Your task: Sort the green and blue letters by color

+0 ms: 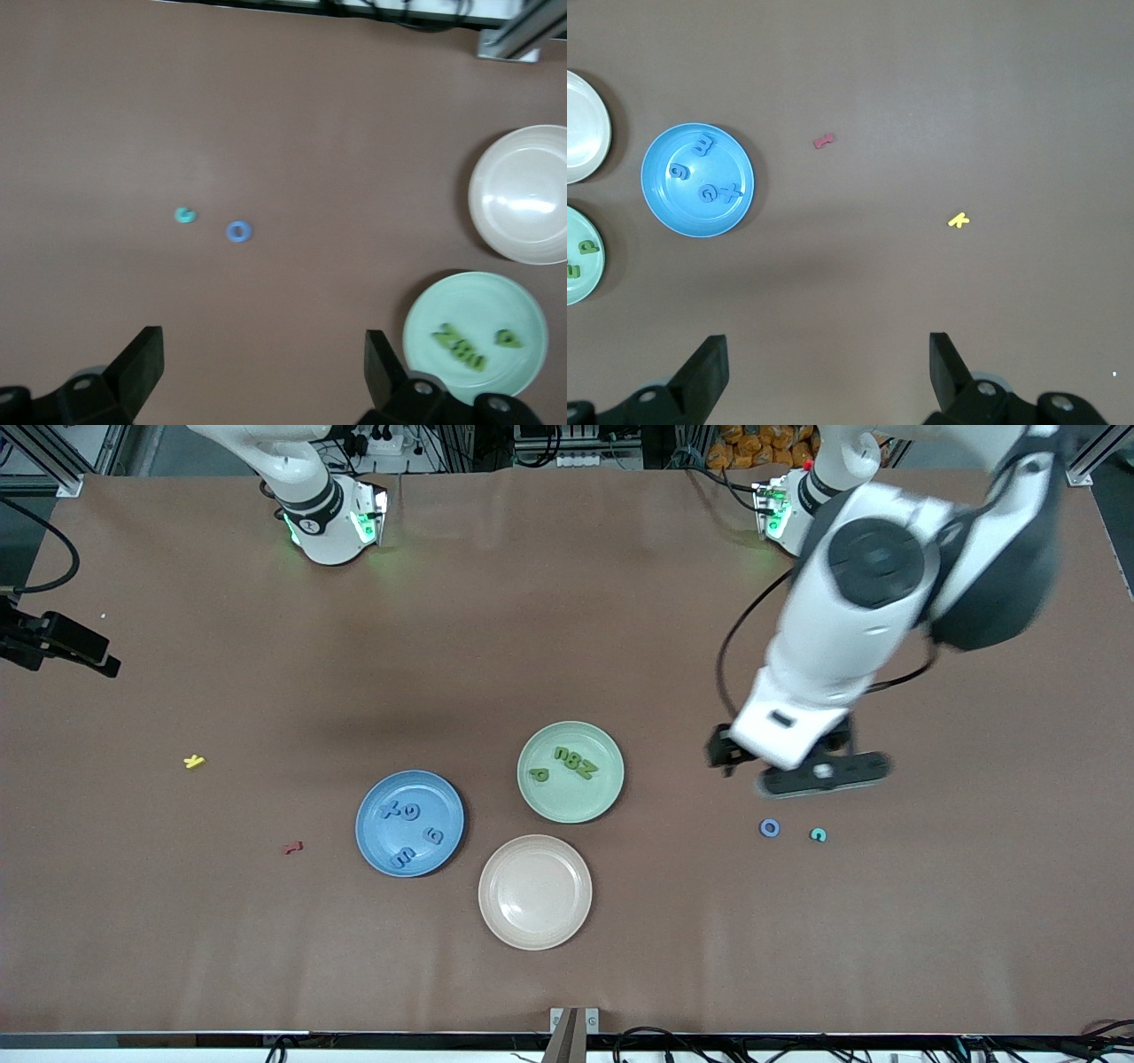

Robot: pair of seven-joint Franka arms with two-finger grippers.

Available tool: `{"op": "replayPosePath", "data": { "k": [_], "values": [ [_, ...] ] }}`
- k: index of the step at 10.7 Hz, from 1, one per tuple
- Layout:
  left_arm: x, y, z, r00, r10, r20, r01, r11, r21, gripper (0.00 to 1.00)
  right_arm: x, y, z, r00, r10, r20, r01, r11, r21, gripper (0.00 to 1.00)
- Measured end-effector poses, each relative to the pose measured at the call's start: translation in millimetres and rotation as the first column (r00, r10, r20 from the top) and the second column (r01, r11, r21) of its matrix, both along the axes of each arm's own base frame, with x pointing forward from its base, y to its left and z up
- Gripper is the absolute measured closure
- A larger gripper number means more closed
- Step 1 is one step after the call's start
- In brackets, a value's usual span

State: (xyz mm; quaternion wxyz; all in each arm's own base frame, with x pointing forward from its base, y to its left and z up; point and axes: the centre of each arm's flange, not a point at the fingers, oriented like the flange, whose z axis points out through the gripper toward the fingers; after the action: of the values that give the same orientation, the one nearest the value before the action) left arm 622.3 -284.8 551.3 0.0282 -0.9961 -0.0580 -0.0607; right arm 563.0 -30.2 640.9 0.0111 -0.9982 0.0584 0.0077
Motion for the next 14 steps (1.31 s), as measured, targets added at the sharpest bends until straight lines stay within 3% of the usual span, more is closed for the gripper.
{"op": "replayPosePath", "data": {
  "k": [2, 6, 9, 14],
  "values": [
    [-3.3, 65.3, 38.2, 0.999, -0.032, -0.038, 0.033, 0.999, 0.017, 0.00, 0.8, -0.1, -1.6, 1.000, 0.000, -0.003, 0.000, 1.000, 0.000, 0.00],
    [-18.3, 175.5, 79.9, 0.976, -0.203, -0.076, 0.205, 0.978, 0.020, 0.00, 1.2, -0.6, -2.2, 1.000, -0.001, -0.004, 0.001, 1.000, 0.000, 0.00],
    [-39.6, 216.4, 94.2, 0.982, -0.176, -0.074, 0.174, 0.984, -0.034, 0.00, 1.3, 0.1, -2.0, 1.000, 0.000, -0.003, 0.000, 1.000, 0.000, 0.00],
    [-72.9, 225.6, 95.2, 0.982, -0.167, -0.089, 0.166, 0.986, -0.021, 0.00, 1.9, 0.1, -0.3, 1.000, 0.000, 0.005, 0.000, 1.000, 0.000, 0.00]
  ]
}}
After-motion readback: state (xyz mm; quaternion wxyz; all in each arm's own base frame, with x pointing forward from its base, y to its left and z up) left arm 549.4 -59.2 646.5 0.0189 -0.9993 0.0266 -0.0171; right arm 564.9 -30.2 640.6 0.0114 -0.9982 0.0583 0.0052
